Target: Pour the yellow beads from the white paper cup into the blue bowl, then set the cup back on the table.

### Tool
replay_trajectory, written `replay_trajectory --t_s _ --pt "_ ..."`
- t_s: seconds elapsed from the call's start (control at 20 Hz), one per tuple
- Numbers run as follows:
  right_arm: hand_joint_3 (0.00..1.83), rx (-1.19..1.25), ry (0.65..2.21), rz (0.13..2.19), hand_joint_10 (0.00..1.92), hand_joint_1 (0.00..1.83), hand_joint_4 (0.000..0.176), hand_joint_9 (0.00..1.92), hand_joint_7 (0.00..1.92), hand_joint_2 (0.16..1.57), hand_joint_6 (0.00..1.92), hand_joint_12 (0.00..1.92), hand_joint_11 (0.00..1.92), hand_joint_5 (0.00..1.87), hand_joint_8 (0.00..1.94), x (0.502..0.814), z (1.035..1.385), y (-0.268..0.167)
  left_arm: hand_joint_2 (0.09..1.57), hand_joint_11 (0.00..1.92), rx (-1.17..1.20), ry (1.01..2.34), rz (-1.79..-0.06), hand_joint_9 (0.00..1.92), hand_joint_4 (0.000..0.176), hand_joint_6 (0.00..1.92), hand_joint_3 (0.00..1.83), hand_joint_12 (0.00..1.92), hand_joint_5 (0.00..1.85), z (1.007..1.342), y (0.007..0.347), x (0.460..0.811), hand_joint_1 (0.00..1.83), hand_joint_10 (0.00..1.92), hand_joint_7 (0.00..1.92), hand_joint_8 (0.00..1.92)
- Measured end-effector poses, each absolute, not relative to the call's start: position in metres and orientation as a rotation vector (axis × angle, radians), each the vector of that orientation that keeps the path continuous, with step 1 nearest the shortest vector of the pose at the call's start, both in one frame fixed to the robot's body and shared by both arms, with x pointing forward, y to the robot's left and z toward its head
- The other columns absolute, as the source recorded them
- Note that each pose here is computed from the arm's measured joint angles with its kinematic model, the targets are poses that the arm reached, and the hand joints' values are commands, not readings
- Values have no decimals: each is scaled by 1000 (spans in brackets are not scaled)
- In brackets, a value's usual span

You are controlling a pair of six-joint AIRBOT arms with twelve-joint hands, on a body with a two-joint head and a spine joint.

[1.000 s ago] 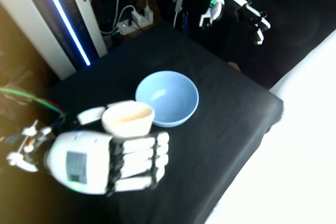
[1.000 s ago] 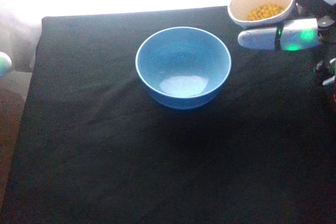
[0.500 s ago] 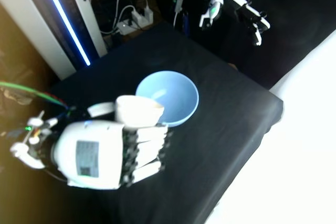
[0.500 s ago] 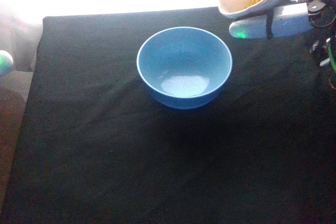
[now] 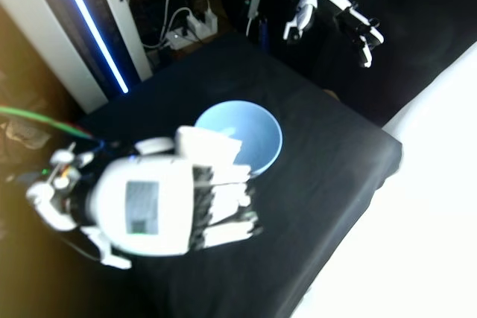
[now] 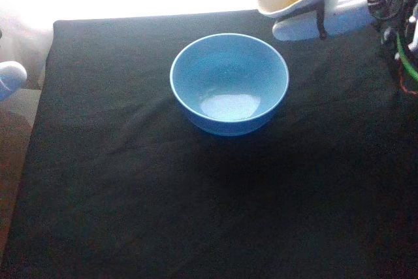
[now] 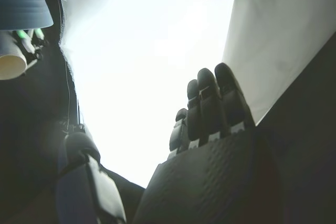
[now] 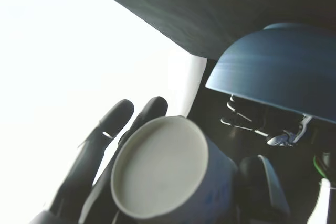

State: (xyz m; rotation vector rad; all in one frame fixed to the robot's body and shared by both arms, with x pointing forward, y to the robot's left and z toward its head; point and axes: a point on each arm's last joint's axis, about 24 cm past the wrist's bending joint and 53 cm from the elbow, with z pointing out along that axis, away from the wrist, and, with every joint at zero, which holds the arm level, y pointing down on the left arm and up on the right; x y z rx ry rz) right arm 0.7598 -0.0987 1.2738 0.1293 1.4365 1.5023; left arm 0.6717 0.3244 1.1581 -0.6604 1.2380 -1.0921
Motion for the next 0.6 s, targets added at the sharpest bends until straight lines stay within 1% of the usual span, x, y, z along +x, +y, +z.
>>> replay_trajectory --t_s 0.05,0.1,0.15,0.2,0.25,0.3,0.35,0.4,0.45,0.5,0.55,0.6 --pt "0 99 1451 1480 23 1211 0 958 894 1137 1042 1303 174 1003 1022 760 1275 -95 844 217 -661 1237 -1094 386 169 0 5 297 0 1159 324 673 366 6 333 5" --pt "0 86 1461 1465 119 1211 22 1136 940 1124 973 1466 435 1010 1008 760 1274 -93 837 221 -660 1241 -1095 387 164 0 2 301 0 1159 323 673 367 6 328 2" --pt "0 74 1472 1450 674 1211 21 1082 948 1128 917 1557 639 994 1079 761 1274 -91 837 219 -651 1246 -1096 392 169 0 1 302 0 1159 321 675 371 7 325 1" --pt "0 67 1476 1444 1005 1215 11 1015 963 1125 895 1581 698 989 1089 761 1274 -89 830 222 -642 1246 -1102 393 174 0 0 305 0 1161 318 676 364 7 323 0" --pt "0 54 1484 1434 1213 1218 3 945 958 1120 837 1654 692 1015 1111 761 1272 -88 825 232 -638 1244 -1109 396 176 0 0 312 0 1163 316 677 370 8 321 0" --pt "0 44 1492 1427 1101 1216 15 890 955 1117 838 1615 618 1024 1098 760 1270 -86 820 247 -634 1243 -1114 412 173 0 0 321 0 1163 313 678 368 12 331 4" --pt "2 32 1504 1417 1035 1207 21 850 922 1130 898 1627 570 997 1133 760 1268 -84 814 247 -637 1246 -1119 417 175 0 0 323 0 1162 311 679 374 13 336 5" --pt "0 25 1514 1407 885 1203 22 820 905 1136 907 1590 503 995 1155 760 1265 -82 809 252 -630 1256 -1119 424 165 0 0 326 0 1161 309 680 375 15 335 4" --pt "0 18 1520 1400 749 1211 1 825 907 1129 830 1544 442 1027 1176 760 1263 -81 806 259 -628 1262 -1120 428 169 0 0 331 0 1160 308 680 366 15 335 3" --pt "1 19 1522 1398 583 1212 0 829 888 1128 815 1486 372 1048 1185 760 1263 -81 805 262 -631 1262 -1121 427 168 0 0 334 0 1159 307 680 362 13 336 4" --pt "0 18 1523 1396 588 1211 0 906 904 1128 813 1528 477 1036 1184 760 1262 -81 805 275 -637 1265 -1121 434 170 0 0 344 0 1157 307 680 354 14 340 4" --pt "3 14 1525 1395 516 1199 7 862 864 1143 906 1467 432 1005 1202 760 1262 -81 807 279 -639 1271 -1119 435 166 0 0 348 0 1155 307 680 351 13 340 4"
